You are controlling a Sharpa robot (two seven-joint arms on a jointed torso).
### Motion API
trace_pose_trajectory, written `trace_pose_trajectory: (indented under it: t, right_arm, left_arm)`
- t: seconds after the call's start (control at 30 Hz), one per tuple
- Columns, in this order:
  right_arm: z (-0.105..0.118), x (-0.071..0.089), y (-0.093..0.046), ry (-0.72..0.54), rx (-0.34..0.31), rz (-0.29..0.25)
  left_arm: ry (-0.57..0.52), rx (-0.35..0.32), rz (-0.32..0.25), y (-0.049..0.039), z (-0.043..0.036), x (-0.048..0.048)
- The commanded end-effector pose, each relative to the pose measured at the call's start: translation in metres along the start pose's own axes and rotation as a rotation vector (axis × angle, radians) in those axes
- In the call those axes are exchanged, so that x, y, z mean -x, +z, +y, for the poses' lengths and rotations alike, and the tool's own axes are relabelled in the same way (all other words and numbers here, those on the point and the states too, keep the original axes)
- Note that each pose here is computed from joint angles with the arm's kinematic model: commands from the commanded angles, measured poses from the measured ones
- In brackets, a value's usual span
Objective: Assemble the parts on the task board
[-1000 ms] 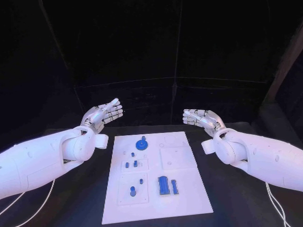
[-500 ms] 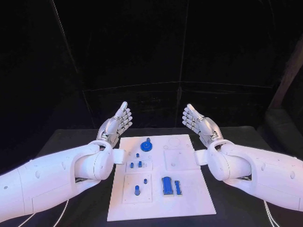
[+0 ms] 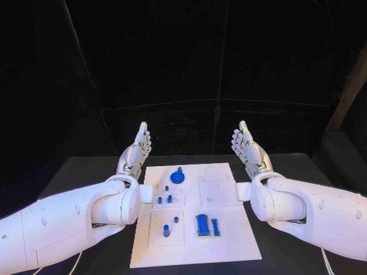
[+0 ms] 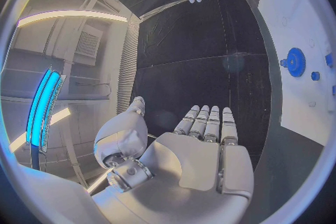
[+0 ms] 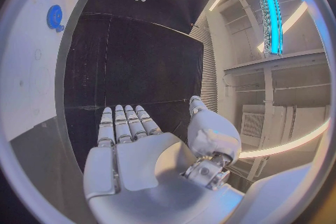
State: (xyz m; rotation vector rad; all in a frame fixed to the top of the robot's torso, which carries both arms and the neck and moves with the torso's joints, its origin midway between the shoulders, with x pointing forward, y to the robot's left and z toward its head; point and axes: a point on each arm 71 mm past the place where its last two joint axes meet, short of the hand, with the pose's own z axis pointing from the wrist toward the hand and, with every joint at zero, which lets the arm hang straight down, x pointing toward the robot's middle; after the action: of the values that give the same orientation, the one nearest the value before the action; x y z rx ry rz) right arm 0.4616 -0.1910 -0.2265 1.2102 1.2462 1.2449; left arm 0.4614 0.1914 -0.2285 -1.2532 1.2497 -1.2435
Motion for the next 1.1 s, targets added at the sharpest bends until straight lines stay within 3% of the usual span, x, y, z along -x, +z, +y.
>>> trace_pose_trajectory:
  t: [0.03, 1.1]
  right_arm:
    - [0.0023, 0.0014, 0.0001, -0.005, 0.015, -0.027]
    - [0.0023, 0.0014, 0.0001, -0.005, 0.015, -0.027]
  left_arm:
    - [0.029, -0.043, -0.018, 0.0001, -0.0044, 0.0008]
    - [0.029, -0.043, -0.018, 0.0001, -0.0044, 0.0008]
